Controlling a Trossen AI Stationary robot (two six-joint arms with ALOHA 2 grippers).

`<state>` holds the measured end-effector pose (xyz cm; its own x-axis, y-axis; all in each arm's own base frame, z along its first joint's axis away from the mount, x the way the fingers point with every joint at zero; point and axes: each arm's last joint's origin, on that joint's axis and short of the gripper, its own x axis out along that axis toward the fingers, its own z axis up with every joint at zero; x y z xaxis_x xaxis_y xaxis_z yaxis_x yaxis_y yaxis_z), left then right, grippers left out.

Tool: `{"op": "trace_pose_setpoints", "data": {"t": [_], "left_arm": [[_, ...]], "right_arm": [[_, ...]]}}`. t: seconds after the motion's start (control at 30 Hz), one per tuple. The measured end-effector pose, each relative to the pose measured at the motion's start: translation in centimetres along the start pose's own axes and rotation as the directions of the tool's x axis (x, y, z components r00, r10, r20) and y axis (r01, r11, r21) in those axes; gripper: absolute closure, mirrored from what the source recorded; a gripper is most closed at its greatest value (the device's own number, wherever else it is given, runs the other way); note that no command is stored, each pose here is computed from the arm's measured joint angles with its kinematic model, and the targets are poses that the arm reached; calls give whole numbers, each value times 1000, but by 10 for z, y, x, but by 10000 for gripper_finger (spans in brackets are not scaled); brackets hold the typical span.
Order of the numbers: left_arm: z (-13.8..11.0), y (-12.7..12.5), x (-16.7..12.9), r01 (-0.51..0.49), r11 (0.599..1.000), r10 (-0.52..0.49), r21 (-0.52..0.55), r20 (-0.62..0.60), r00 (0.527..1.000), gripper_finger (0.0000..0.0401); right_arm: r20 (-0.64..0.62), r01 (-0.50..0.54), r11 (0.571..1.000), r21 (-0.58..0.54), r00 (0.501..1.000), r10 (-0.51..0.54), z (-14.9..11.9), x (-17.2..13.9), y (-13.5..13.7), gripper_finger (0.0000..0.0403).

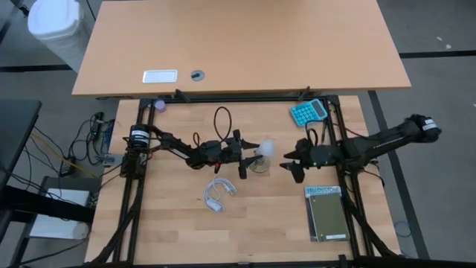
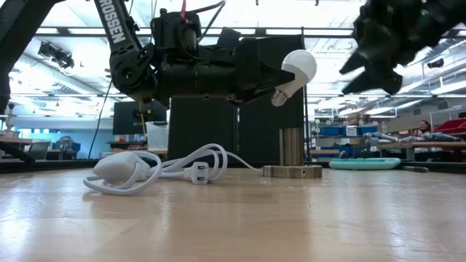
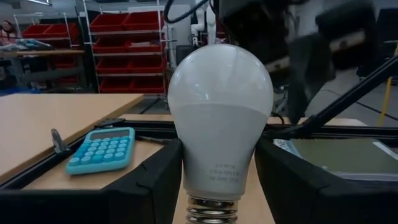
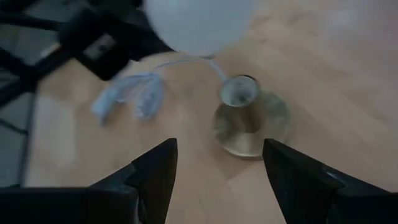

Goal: Screw lightbulb
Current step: Insert the lightbulb into the socket

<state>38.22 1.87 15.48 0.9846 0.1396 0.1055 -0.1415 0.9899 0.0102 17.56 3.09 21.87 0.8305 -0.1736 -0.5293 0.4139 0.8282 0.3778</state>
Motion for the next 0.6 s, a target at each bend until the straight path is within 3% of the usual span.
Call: {"op": "trace_pose_setpoints", "data": {"t": [0.3, 0.43, 0.6], "left_arm": [[1, -1, 0, 25, 1000, -25, -2, 7, 1000, 199], [1, -1, 0, 26, 1000, -26, -2, 13, 1000, 199], [4, -1, 0, 25, 1000, -25, 7, 39, 999, 199]], "right_arm": [[33, 117, 993, -10, 993, -116, -11, 14, -8, 163], [83, 61, 998, 26, 995, -63, -2, 20, -5, 163], [13, 22, 1000, -11, 1000, -22, -4, 26, -7, 163]]}}
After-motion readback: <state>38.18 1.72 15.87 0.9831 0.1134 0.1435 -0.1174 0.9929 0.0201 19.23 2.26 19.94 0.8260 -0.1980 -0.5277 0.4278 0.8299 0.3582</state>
